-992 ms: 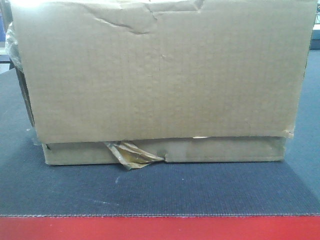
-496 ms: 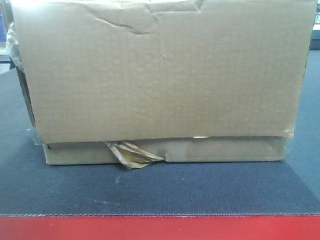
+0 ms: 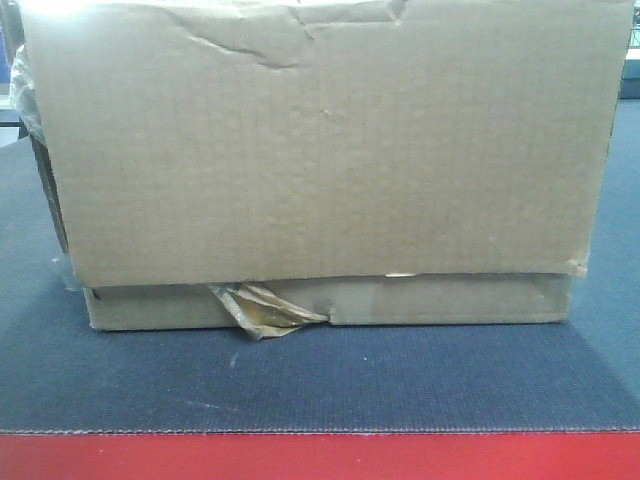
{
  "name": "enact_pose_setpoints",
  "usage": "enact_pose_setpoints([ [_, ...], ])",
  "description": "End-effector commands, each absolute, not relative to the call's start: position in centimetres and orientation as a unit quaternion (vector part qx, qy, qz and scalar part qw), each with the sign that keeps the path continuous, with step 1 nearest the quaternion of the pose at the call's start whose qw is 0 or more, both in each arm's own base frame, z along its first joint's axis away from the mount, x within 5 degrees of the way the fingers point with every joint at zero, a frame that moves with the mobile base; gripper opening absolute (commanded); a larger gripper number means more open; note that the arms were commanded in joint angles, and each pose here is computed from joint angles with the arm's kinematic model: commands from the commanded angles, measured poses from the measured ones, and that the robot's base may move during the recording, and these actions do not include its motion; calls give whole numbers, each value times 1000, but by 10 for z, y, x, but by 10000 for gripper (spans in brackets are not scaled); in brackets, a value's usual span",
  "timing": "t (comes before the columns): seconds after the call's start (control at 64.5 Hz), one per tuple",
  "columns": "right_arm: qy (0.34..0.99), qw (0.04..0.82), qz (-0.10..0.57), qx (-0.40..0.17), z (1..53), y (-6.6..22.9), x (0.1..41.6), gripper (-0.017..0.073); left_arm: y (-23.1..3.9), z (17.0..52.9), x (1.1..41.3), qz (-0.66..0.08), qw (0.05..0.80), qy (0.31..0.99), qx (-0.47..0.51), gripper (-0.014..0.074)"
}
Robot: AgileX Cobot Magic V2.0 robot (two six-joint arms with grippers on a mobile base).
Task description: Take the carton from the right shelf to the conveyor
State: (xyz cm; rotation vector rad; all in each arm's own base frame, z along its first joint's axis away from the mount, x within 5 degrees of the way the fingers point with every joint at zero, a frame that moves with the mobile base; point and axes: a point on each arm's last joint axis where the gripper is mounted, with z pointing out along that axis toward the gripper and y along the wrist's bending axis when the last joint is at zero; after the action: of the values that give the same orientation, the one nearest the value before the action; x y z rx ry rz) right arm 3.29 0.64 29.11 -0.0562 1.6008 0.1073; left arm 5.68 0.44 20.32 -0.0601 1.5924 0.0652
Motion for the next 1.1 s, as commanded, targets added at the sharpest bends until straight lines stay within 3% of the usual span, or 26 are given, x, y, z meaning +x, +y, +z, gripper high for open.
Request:
enact_pose_setpoints([
  [0.0, 710, 703, 41, -26, 292, 6, 33, -67, 5, 206, 56, 29, 709, 704, -30, -6],
  [0.45, 710, 703, 41, -26, 292, 6, 33, -67, 5, 206, 56, 29, 709, 704, -30, -6],
  [0.558, 707, 707, 14, -17, 291, 3, 34, -67, 5, 206, 56, 29, 709, 704, -30, -6],
  [0.775, 688, 725, -9, 19, 255, -1, 50, -67, 5, 206, 56, 29, 709, 704, -30, -6],
  [0.992, 691, 723, -1, 16, 210, -1, 56, -67, 5, 206, 56, 29, 709, 704, -30, -6],
  [1.085, 673, 740, 4, 11, 214, -1, 56, -67, 5, 206, 56, 29, 709, 704, -30, -6],
])
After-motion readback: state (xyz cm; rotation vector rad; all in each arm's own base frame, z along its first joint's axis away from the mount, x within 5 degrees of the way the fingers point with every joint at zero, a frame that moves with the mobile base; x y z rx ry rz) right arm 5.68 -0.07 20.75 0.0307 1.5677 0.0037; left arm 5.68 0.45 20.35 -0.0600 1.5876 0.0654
